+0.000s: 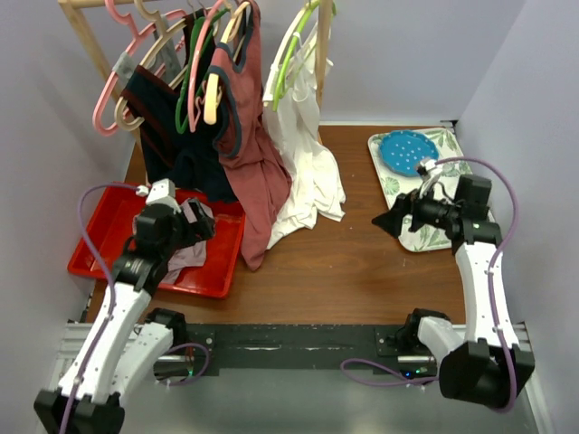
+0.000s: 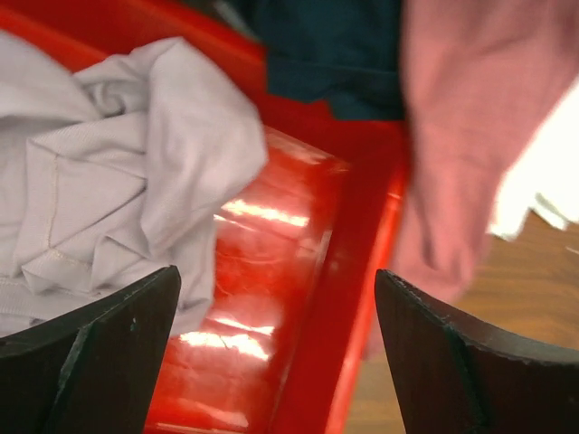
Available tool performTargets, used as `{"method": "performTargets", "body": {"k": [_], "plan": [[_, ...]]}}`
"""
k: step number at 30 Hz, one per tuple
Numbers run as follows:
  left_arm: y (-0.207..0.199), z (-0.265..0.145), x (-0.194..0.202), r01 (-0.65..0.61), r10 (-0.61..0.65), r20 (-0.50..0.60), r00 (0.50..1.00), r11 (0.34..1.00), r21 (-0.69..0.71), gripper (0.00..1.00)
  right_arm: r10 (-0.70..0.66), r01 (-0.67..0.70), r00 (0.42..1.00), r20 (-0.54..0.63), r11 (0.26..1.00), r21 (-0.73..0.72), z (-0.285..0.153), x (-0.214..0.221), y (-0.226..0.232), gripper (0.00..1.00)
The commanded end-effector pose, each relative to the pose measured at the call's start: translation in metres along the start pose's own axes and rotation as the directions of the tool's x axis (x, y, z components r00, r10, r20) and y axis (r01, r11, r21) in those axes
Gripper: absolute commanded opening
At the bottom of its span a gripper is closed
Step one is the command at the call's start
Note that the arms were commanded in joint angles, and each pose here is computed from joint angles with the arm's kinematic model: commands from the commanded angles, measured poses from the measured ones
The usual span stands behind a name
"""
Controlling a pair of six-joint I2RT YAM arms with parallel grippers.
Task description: Place the tank top on the hanger
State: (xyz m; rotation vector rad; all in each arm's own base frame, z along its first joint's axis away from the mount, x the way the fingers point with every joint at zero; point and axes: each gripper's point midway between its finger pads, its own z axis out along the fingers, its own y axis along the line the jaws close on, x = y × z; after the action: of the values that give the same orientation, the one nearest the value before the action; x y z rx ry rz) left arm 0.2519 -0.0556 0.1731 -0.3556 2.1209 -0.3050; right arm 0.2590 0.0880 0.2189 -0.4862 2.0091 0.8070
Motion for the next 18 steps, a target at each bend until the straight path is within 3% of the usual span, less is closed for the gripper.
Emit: {"method": "performTargets", "body": {"k": [1, 6, 12, 15, 16, 18], "plan": [[0.016, 0.037, -0.011, 0.06, -0.055, 0.04, 0.998, 0.988, -0.143, 0.9, -0.108, 0.111, 0.992, 0.065, 0.992, -0.053, 0.006, -0.003, 0.002, 0.99], [0.025, 0.067, -0.012, 0.047, -0.038, 0.046, 0.998, 0.976, -0.212, 0.81, -0.105, 0.108, 0.993, 0.046, 0.992, -0.066, 0.006, 0.0, 0.003, 0.99], [0.052, 0.104, 0.027, -0.029, -0.001, -0.09, 0.996, 0.941, -0.336, 0.7, -0.118, 0.12, 0.993, 0.027, 0.99, -0.071, 0.004, 0.003, 0.005, 0.99], [0.059, 0.107, 0.033, -0.057, 0.016, -0.116, 0.993, 0.931, -0.36, 0.46, -0.126, 0.128, 0.992, 0.025, 0.988, -0.084, 0.002, 0.002, 0.008, 0.98], [0.057, 0.105, 0.032, -0.061, 0.02, -0.117, 0.993, 0.932, -0.357, 0.28, -0.129, 0.131, 0.991, 0.026, 0.987, -0.088, 0.002, 0.002, 0.01, 0.99], [0.047, 0.092, 0.014, -0.036, 0.019, -0.057, 0.998, 0.949, -0.314, 0.03, -0.135, 0.137, 0.991, 0.026, 0.986, -0.095, 0.001, 0.002, 0.012, 0.99]]}}
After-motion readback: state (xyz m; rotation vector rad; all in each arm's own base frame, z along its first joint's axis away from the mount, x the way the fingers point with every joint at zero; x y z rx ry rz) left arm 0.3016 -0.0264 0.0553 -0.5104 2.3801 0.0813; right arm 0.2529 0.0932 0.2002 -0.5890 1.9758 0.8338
